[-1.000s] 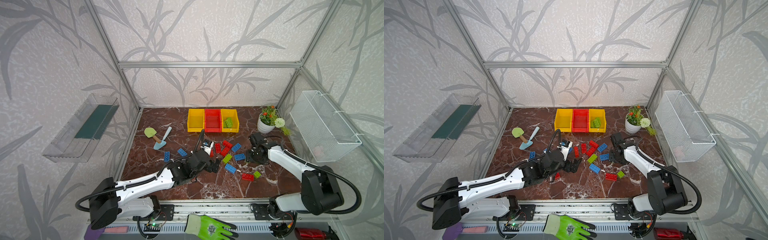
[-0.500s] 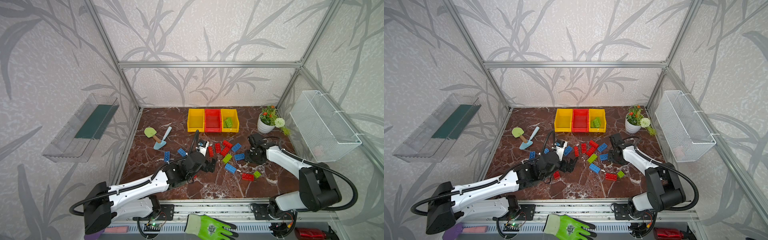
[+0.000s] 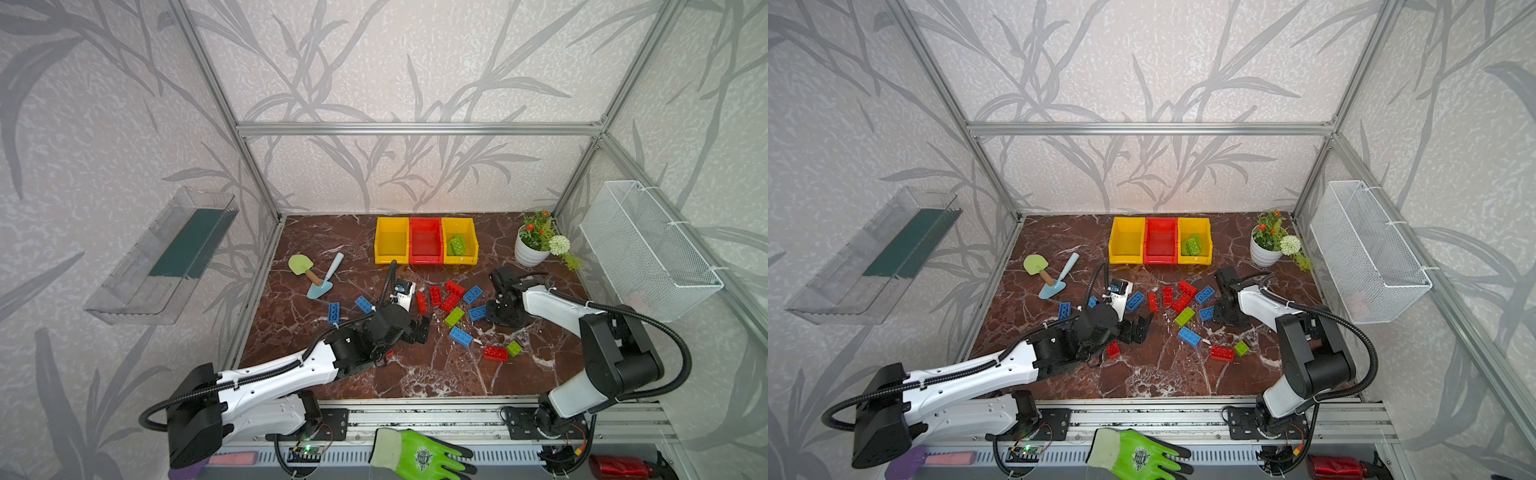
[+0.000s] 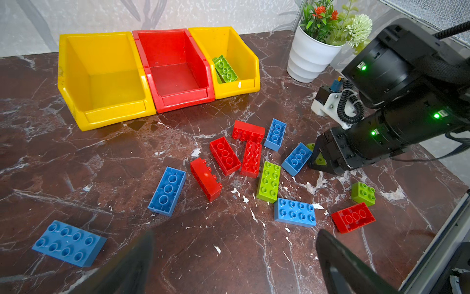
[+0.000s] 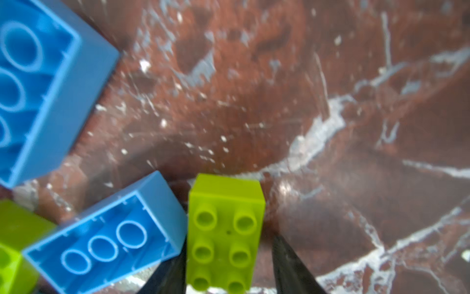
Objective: Sort the legos into containers by color
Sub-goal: Pick up the lego from the middle-right of the table.
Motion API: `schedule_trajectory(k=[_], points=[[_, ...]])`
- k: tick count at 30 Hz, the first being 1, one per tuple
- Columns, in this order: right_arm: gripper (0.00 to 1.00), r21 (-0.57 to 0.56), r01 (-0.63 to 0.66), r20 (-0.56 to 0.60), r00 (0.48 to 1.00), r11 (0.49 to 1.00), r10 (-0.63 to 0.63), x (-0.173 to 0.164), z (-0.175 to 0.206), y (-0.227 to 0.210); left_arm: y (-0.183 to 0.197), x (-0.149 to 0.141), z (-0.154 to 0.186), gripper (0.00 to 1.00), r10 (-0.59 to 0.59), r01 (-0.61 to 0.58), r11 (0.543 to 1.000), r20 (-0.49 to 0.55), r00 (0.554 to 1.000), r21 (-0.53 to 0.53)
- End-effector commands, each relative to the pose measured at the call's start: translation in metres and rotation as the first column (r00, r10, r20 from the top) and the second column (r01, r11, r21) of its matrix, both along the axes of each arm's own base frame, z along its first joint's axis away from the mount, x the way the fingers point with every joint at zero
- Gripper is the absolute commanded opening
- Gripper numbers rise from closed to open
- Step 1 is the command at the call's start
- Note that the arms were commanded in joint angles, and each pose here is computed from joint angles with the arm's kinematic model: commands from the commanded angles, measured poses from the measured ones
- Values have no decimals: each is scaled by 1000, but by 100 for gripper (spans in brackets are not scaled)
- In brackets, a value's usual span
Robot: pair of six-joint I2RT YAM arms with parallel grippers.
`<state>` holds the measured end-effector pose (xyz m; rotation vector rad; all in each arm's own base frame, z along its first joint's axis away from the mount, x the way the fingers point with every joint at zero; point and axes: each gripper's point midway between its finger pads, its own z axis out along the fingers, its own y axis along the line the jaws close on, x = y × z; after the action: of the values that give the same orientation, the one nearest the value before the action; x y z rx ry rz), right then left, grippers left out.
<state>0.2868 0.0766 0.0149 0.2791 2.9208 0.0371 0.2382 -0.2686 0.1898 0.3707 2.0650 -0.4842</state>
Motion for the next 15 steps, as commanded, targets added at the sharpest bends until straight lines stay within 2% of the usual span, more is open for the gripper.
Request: schedule_trajectory(k=[1,9,15], points=[[50,-17,-13,15,1000,1000,13,13,3,2,9,3,-4,99,52,-52,998,10,999,21],[28,-64,-26,8,1000,998,27,24,4,-2,12,7,-5,99,67,-69,996,26,997,57],[23,-67,-40,55,997,997,44,39,33,1,9,14,-5,99,72,-75,992,37,997,96]])
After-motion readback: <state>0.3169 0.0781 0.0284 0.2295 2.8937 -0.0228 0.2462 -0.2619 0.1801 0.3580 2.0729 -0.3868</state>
